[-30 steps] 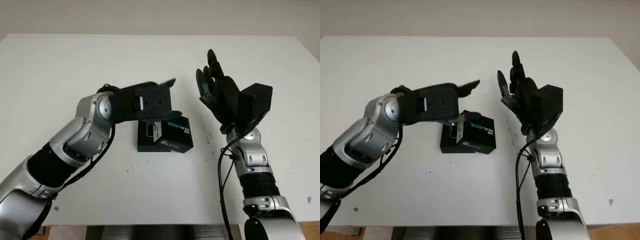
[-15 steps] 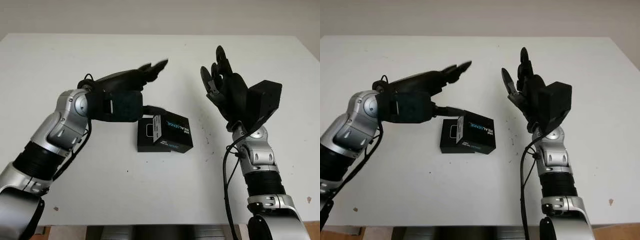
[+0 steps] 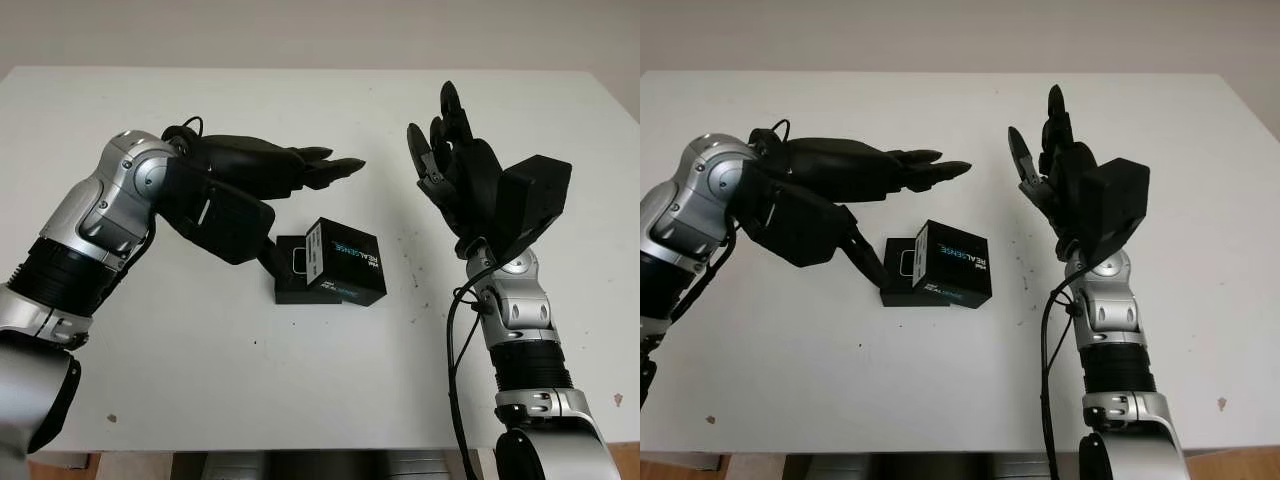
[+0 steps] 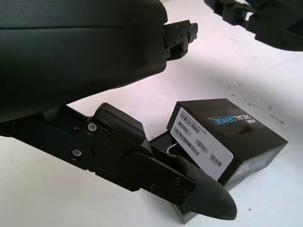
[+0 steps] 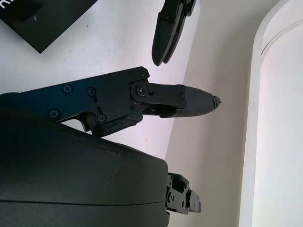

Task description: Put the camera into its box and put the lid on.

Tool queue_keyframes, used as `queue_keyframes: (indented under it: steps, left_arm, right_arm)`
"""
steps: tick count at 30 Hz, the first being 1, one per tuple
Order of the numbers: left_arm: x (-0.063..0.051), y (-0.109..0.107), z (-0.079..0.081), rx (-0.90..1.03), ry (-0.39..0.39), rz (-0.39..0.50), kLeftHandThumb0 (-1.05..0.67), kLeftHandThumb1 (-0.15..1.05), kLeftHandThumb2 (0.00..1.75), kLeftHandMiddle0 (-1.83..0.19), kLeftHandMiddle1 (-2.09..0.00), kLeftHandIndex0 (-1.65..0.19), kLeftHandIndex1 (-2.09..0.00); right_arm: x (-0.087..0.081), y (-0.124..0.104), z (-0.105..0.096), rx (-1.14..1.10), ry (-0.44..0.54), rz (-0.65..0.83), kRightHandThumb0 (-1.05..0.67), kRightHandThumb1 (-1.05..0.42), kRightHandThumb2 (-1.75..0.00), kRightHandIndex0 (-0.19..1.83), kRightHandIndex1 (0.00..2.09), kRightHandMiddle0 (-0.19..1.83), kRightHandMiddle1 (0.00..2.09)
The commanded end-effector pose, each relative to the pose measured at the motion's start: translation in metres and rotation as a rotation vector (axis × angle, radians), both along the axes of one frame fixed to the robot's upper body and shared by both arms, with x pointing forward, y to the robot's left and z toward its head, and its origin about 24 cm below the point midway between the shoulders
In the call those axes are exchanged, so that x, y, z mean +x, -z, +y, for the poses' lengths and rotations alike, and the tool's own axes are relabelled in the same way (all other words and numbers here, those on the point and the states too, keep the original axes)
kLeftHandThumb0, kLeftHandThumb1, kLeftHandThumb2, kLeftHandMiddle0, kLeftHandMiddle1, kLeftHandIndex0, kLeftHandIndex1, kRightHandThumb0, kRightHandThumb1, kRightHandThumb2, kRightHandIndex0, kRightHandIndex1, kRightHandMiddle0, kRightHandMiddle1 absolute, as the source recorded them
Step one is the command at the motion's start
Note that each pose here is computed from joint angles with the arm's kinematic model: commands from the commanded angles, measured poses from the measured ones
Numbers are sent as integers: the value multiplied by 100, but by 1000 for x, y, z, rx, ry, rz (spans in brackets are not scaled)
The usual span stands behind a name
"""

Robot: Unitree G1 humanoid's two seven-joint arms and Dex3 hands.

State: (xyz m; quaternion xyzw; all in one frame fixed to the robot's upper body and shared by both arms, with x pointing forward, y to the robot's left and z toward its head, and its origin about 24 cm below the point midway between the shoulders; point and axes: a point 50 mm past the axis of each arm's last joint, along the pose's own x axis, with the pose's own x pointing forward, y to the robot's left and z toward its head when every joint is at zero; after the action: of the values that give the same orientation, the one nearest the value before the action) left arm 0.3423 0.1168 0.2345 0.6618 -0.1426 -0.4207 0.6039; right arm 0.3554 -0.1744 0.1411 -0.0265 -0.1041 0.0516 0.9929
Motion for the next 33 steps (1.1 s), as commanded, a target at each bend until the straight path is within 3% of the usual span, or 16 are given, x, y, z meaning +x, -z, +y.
queue_keyframes:
  steps: [1, 5, 12, 19, 25, 33]
  left_arm:
    - [-4, -10, -8, -16, 32, -27, -105, 95, 6, 19, 0, 19, 0]
    - [-8, -4, -15, -40, 33, -70, -105, 100, 8, 19, 0, 19, 0]
    - [-13, 13, -23, -115, -45, -174, -105, 105, 22, 19, 0, 19, 0]
    - [-31, 21, -37, -103, -153, -312, -105, 105, 45, 17, -4, 19, 0]
    - [-40, 33, -37, -30, -199, -313, -105, 105, 45, 12, -7, 16, -2]
    - [-46, 42, -39, 48, -194, -274, -105, 105, 40, 9, -7, 12, -5]
  right_arm:
    - [-3, -4, -4, -5, 13, -19, -59, -105, -43, -19, 0, -19, 3]
    - [-3, -4, -5, -3, 15, -23, -58, -105, -44, -19, 0, -19, 3]
    - [-4, -6, -7, -1, 35, -33, -56, -105, -46, -19, 0, -19, 0]
    - [-4, -7, -10, -4, 52, -48, -55, -105, -47, -19, 0, -19, 1]
    - [-4, -9, -11, 0, 59, -60, -55, -105, -48, -19, 0, -19, 0]
    - [-4, -11, -13, 19, 46, -65, -54, -105, -49, -19, 0, -19, 0]
